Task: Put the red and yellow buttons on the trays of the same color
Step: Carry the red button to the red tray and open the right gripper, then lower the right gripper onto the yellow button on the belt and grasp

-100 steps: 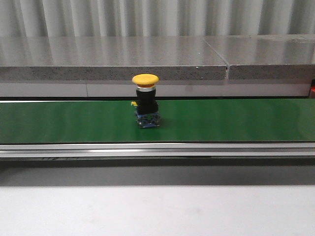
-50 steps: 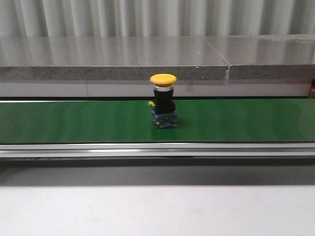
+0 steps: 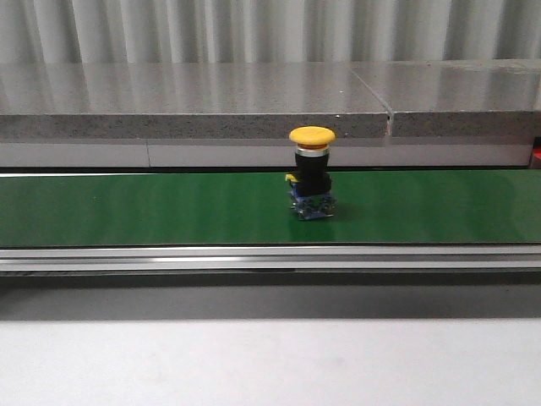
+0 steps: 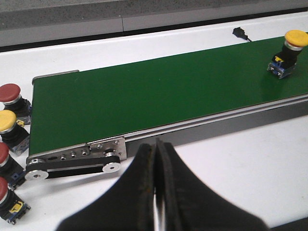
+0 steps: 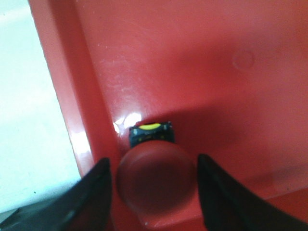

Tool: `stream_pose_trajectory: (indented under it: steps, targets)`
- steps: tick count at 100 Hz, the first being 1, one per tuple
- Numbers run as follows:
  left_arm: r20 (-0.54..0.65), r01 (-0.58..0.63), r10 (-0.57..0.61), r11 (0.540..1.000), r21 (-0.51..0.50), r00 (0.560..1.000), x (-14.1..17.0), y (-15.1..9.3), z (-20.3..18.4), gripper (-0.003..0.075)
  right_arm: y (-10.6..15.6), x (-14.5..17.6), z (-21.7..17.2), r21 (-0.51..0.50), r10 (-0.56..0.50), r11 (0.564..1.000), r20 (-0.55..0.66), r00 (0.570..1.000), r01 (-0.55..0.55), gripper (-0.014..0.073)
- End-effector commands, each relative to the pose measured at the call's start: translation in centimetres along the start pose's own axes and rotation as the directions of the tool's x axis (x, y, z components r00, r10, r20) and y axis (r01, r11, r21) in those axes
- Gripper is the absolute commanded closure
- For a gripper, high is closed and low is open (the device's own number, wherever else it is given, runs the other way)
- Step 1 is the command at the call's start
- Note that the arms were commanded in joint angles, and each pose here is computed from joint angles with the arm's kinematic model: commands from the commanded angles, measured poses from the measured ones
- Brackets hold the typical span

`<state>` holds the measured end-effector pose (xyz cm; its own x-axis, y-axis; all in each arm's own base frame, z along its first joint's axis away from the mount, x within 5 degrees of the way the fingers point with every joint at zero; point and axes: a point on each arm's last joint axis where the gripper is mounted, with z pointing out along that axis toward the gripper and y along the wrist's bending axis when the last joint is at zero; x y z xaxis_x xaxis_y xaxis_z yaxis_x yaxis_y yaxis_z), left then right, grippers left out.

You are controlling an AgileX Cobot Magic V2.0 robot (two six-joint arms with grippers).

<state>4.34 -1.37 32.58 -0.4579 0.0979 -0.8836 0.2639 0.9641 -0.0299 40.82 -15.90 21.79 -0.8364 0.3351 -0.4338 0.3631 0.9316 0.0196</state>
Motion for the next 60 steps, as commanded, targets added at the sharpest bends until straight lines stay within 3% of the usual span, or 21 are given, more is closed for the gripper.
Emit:
stream_pose_trajectory:
  steps: [1,32,60]
  targets:
    - [0.088,0.004,-0.005,1.0,0.018,0.996,-1.3,-0.1,-0.4,0.0741,0.0,-1.8,-3.4,-0.004,-0.004,1.0,0.139,0.99,0.005,0.0097]
    - [0.088,0.004,-0.005,1.0,0.018,0.996,-1.3,-0.1,-0.4,0.0741,0.2,-1.7,-7.1,-0.012,0.0,1.0,0.212,0.977,0.003,0.0097]
    - [0.088,0.004,-0.005,1.0,0.018,0.996,-1.3,-0.1,-0.4,0.0741,1.2,1.3,-11.8,-0.036,-0.002,0.999,0.273,0.962,0.012,0.0093]
